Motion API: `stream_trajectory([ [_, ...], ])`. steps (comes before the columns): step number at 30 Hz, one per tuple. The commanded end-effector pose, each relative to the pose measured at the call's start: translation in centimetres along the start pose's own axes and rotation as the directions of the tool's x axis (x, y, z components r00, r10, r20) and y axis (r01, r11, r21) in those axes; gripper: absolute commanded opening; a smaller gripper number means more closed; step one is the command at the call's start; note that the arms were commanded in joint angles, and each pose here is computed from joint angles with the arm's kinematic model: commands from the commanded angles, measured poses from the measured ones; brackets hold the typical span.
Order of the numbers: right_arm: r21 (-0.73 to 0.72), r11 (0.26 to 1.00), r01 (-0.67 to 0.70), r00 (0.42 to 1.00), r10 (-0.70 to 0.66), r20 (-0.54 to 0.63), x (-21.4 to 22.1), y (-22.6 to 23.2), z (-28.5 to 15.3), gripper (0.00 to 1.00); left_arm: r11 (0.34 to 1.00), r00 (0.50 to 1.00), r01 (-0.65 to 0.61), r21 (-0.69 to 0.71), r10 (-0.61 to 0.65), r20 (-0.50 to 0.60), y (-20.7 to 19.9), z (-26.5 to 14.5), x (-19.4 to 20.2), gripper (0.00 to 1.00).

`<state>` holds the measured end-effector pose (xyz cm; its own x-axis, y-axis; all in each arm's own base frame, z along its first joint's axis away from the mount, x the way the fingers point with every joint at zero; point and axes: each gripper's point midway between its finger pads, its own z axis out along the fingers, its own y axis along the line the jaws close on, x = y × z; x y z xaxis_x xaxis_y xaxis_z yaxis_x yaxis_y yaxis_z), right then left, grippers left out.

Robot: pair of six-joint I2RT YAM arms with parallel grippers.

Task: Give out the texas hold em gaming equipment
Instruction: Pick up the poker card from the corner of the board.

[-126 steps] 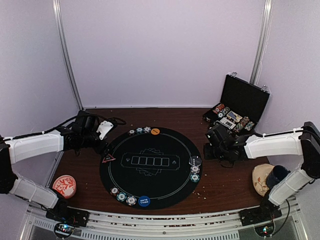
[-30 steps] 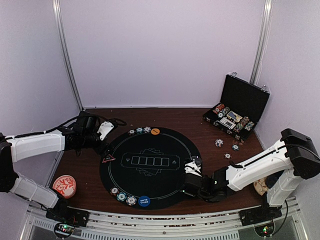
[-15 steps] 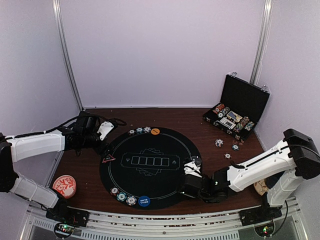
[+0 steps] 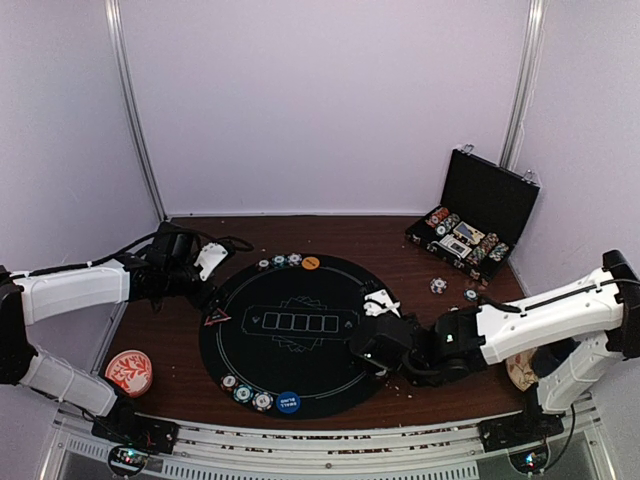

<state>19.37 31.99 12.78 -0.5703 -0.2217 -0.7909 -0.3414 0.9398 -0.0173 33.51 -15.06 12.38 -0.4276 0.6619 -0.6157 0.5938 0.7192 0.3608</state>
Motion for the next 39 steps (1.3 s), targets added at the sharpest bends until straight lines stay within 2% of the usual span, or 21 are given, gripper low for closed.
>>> stream_trajectory([
  [1,0.063,0.998,0.004,0.999,-0.007,0.048,-4.0,-2.7,-0.5,1.0,0.999,0.999,0.02,-0.029,-0.02,0.029,0.9,0.0,-0.5,0.98],
  [5,0.068,0.997,-0.036,0.998,0.033,0.052,-6.6,-5.3,0.2,1.0,1.0,0.999,0.024,-0.012,-0.023,0.035,0.9,0.0,-0.6,0.98],
  [14,0.189,0.972,-0.137,0.987,0.118,0.109,-11.8,-14.2,0.4,1.0,0.999,0.998,0.044,-0.021,-0.043,0.048,1.9,0.1,-0.5,0.98],
  [22,0.247,0.942,-0.226,0.969,0.192,0.156,-13.9,-20.3,0.2,1.0,0.999,0.997,0.041,-0.031,-0.039,0.073,2.3,0.5,-0.5,0.98],
  [28,0.24,0.931,-0.274,0.955,0.233,0.183,-13.9,-21.7,1.1,1.0,0.999,0.998,0.026,-0.022,-0.024,0.065,2.0,1.2,0.1,0.98],
  [39,0.138,0.945,-0.296,0.946,0.271,0.177,-12.0,-19.9,2.5,1.0,0.989,0.998,-0.064,0.133,0.062,0.021,-1.5,3.3,1.7,0.98],
])
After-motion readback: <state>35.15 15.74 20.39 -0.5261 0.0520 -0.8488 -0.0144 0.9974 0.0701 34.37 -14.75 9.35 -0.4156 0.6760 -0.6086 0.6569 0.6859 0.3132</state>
